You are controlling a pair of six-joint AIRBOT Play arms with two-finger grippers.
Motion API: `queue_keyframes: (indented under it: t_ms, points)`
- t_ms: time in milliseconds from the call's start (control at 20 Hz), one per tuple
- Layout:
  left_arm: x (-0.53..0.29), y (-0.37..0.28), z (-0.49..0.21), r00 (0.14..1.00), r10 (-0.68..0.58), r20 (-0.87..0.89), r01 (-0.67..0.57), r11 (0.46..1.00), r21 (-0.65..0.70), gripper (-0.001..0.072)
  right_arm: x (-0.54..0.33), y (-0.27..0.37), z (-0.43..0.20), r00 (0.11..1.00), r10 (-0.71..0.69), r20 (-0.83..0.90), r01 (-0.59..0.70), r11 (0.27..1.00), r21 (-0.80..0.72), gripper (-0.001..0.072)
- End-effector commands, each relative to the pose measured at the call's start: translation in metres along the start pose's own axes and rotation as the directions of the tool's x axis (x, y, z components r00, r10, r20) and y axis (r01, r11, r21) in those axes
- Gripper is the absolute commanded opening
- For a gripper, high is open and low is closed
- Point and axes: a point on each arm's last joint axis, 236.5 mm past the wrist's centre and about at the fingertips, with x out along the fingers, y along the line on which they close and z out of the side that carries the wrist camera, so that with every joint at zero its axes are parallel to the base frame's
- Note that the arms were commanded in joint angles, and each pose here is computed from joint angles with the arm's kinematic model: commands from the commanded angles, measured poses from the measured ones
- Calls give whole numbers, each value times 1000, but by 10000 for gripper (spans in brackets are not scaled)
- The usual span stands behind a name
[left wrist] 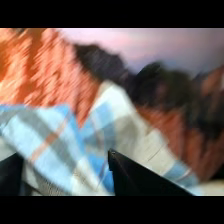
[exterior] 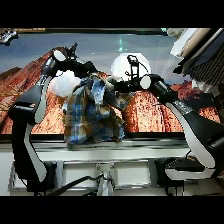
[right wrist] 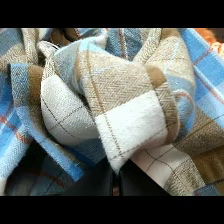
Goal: Fold the clothes and pants, and hang the long-sleeved shirts on hangers.
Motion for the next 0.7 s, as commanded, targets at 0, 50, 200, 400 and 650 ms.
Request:
queue_keyframes:
  t_ms: [0,50,200,400,650]
  points:
    - [16,-19,14,994,-83,75,85,996,-23,259,-2,1,-4,1000,1,-17,-2,1000,-13,30]
    - [17,-23,14,992,-96,79,97,995,-3,66,-3,2,-5,1000,2,-22,-2,1000,-15,30]
    - [-8,-49,28,977,-177,121,176,984,22,16,-17,0,1,1000,-10,2,10,999,-33,31]
    - [-105,-95,67,937,-221,269,167,963,210,15,-58,-23,35,993,-46,109,47,999,0,31]
    - [-252,-167,81,847,-253,467,46,911,410,15,-182,8,126,908,4,419,9,1000,-28,31]
